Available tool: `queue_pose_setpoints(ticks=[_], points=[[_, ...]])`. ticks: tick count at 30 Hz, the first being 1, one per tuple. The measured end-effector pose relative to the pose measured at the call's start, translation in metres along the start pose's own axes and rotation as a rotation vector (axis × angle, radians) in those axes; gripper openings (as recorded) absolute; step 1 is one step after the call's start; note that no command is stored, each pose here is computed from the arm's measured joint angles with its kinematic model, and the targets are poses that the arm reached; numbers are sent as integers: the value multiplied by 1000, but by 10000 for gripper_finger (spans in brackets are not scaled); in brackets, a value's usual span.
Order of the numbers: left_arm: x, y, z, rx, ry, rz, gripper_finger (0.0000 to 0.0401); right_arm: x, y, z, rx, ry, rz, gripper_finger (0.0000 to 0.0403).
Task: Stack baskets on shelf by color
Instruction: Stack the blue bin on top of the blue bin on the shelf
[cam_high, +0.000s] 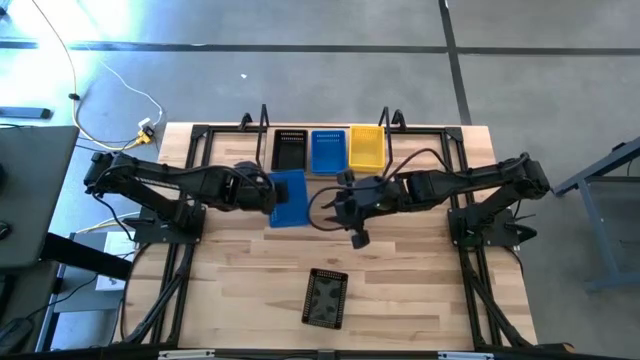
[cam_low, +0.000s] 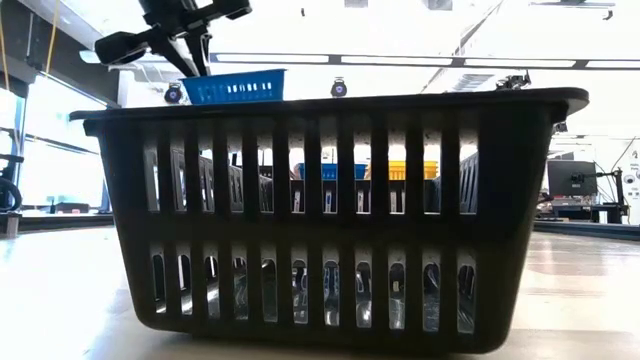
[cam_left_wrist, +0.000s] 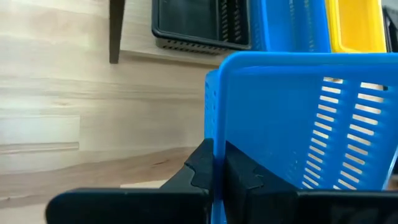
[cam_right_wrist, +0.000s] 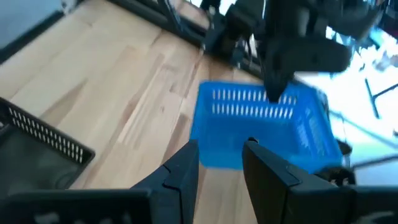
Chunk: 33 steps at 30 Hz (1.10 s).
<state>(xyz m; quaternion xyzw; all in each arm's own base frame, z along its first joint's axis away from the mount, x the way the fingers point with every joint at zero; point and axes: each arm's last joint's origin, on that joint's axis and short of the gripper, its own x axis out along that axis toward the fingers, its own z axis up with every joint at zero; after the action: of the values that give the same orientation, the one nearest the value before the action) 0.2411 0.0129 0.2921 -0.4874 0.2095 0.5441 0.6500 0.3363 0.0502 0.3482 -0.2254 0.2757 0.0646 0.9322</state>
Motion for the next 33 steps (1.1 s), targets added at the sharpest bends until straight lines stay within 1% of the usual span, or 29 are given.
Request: queue_pose_setpoints(ticks=[6,10,13,22,30,33], points=[[0,0,1,-81,-10,3,3,2,-1,10,-53,-130,40,110],[4,-1,-3,-121,-2,14,3,13,2,11,-51,-163,74,110],[5,-4,-7,-145,4,6,3,26,8,7,-58,-128,102,110],[13,-7,-14,-147,34,30,3,63,27,-5,-81,-45,152,110],[15,-12,-17,-160,87,0,3,89,35,-17,-83,27,153,110],[15,-14,-17,-164,103,-12,3,96,36,-22,-88,74,106,110]])
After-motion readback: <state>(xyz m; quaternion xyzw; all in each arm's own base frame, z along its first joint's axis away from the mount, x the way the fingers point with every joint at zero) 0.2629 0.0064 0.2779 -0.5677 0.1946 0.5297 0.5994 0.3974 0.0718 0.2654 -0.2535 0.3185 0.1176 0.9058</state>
